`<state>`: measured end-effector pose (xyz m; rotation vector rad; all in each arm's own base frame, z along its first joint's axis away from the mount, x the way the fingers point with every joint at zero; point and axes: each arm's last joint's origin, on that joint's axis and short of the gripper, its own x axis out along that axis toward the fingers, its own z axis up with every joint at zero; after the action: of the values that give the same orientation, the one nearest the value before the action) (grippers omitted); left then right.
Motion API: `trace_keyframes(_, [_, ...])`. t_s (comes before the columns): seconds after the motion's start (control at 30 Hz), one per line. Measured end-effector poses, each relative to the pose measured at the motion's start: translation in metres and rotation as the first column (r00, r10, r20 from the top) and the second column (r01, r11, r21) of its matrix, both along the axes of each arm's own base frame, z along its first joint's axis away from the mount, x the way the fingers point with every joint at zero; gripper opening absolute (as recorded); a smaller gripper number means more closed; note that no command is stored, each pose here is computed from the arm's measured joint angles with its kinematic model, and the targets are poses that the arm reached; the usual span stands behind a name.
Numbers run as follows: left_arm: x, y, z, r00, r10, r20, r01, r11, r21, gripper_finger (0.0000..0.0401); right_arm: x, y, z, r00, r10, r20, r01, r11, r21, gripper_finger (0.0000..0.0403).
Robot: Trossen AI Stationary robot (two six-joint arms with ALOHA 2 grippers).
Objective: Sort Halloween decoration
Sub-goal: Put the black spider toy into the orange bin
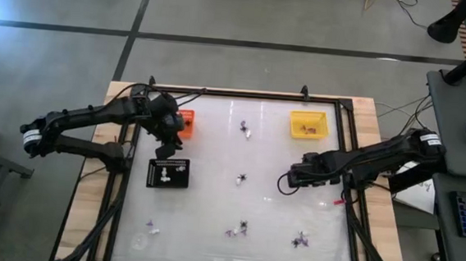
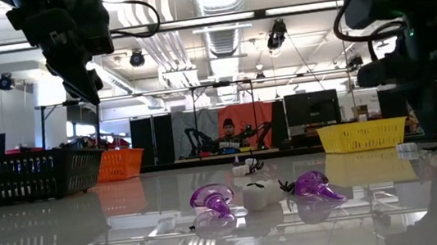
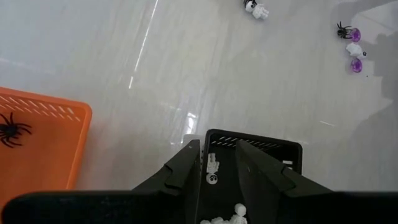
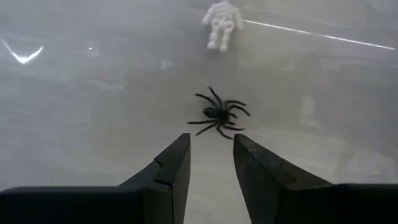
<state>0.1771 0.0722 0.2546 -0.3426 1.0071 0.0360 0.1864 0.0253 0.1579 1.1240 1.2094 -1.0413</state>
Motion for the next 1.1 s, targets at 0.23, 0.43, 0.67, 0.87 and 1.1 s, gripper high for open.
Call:
trace_keyframes(0.23, [0.000, 0.000, 0.000, 1.000, 0.012, -0.003, -0.012, 1.000, -0.009, 0.0086, -0.006, -0.001, -0.010, 1.000, -0.017, -0.020, 0.017, 1.000, -0.014, 0.0147])
trace_keyframes(0.43, [0.000, 0.000, 0.000, 1.000, 0.013, -0.003, -0.013, 1.000, -0.009, 0.0086, -0.006, -0.008, -0.017, 0.999, -0.042, 0.011, 0.043, 0.998, -0.053, 0.0164])
trace_keyframes(0.67, [0.000, 0.000, 0.000, 1.000, 0.016, -0.003, -0.016, 1.000, -0.011, 0.0086, -0.004, -0.019, -0.017, 0.998, -0.043, 0.035, 0.045, 0.997, -0.057, 0.0166])
trace_keyframes(0.87, [0.000, 0.000, 0.000, 1.000, 0.017, -0.004, -0.018, 1.000, -0.012, 0.0086, -0.005, -0.024, -0.021, 0.998, -0.065, 0.024, 0.066, 0.996, -0.053, 0.0153])
trace_keyframes(1.1, [0.000, 0.000, 0.000, 1.000, 0.017, -0.004, -0.017, 1.000, -0.012, 0.0086, -0.006, -0.028, -0.035, 0.996, -0.086, -0.011, 0.086, 0.996, -0.040, 0.0106])
